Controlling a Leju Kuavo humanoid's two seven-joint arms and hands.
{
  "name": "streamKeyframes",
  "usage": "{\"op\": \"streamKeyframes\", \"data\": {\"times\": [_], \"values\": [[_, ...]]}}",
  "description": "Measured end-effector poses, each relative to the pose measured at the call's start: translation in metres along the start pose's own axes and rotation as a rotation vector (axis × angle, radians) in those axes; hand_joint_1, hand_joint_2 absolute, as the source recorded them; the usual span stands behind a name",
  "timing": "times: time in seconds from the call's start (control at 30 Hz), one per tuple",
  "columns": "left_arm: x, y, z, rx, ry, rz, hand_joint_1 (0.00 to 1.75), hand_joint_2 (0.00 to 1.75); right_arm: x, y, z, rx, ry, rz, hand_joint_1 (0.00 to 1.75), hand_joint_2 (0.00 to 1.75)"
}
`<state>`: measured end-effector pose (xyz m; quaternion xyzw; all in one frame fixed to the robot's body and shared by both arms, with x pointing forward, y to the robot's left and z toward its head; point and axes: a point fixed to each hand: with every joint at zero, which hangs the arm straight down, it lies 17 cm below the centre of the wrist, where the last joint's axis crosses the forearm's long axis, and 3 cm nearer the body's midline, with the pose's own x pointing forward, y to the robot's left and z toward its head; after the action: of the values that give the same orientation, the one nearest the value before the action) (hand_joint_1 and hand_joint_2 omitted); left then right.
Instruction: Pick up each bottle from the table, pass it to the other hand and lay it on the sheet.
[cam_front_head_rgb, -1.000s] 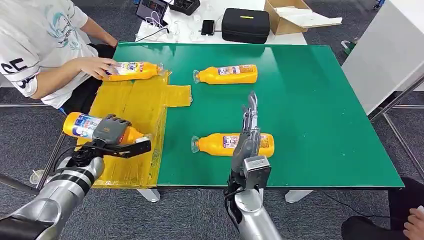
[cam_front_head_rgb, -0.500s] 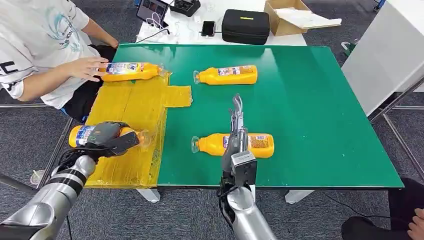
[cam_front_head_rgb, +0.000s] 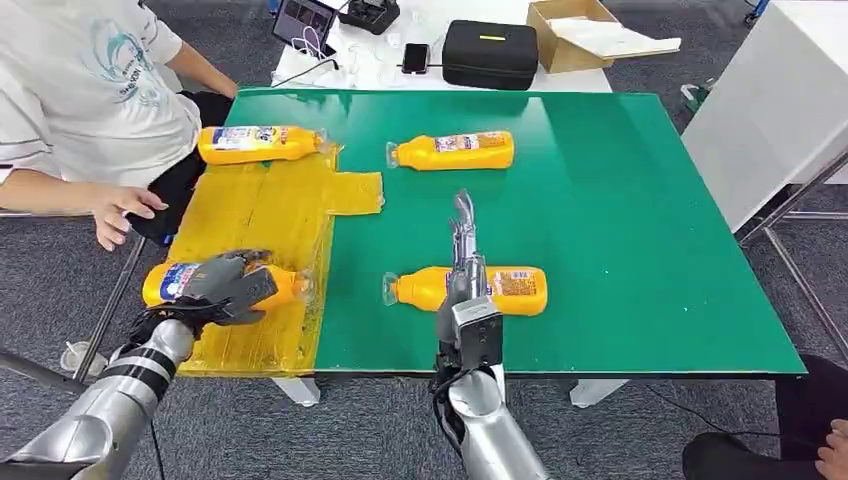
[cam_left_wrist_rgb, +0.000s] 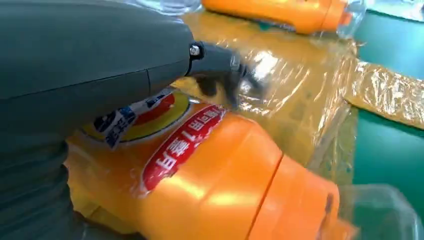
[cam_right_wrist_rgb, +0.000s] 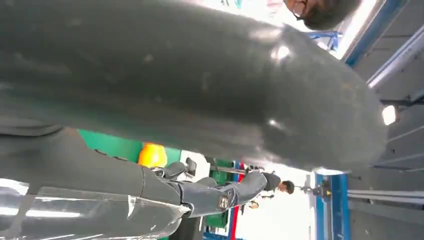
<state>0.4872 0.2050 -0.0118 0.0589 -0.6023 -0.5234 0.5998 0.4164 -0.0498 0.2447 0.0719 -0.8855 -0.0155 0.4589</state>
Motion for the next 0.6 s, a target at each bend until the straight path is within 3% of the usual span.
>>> {"op": "streamKeyframes", "data": {"times": [0.53, 0.57, 0.6], "values": [[0.002, -0.016, 0.002, -0.047, -0.009, -0.007, 0.0, 0.0, -0.014, 0.0, 0.003, 0.007, 0.042, -0.003, 0.0, 0.0], [0.004, -0.017, 0.002, -0.054, -0.014, 0.017, 0.0, 0.0, -0.015, 0.0, 0.004, 0.007, 0.044, -0.002, 0.0, 1.75], [0.007, -0.018, 0.002, -0.065, -0.025, 0.05, 0.0, 0.0, -0.016, 0.0, 0.004, 0.006, 0.047, -0.001, 0.0, 1.75]]}}
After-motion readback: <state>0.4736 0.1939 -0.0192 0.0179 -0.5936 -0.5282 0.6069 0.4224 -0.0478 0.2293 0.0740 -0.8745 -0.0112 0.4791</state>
